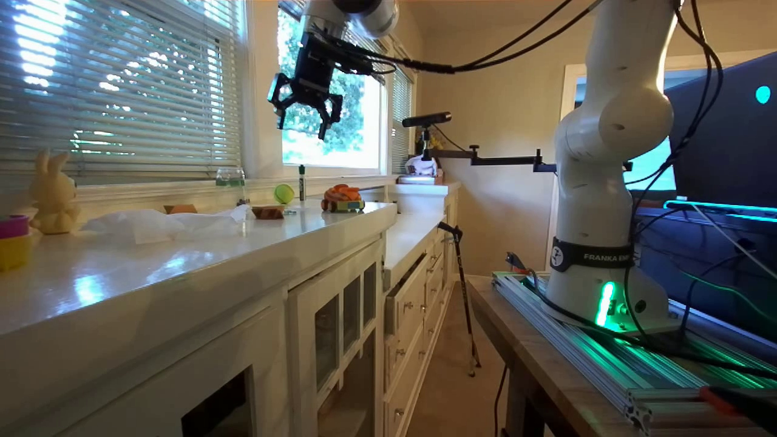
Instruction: Move the tennis bowl to the left
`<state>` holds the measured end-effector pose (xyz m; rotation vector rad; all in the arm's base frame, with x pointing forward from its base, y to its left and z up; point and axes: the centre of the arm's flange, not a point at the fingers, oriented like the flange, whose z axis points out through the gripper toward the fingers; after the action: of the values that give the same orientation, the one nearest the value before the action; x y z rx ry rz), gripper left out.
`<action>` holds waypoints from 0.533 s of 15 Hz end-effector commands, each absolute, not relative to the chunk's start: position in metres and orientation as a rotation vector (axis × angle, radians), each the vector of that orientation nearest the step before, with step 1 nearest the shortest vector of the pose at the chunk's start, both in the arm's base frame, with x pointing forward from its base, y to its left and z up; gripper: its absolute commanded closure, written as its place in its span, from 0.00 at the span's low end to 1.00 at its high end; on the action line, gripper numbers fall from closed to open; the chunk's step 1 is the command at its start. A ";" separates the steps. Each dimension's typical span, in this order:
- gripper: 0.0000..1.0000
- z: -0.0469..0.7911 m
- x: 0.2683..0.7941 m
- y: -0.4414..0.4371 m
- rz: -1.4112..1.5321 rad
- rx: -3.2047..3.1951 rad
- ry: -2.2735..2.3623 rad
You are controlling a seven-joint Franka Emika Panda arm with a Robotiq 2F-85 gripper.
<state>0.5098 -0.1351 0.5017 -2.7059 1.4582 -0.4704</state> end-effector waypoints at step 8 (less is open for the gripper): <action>0.00 0.520 0.534 -0.190 -0.671 -2.916 1.445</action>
<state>0.5345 -0.1906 0.5204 -2.9169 1.4452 -0.6713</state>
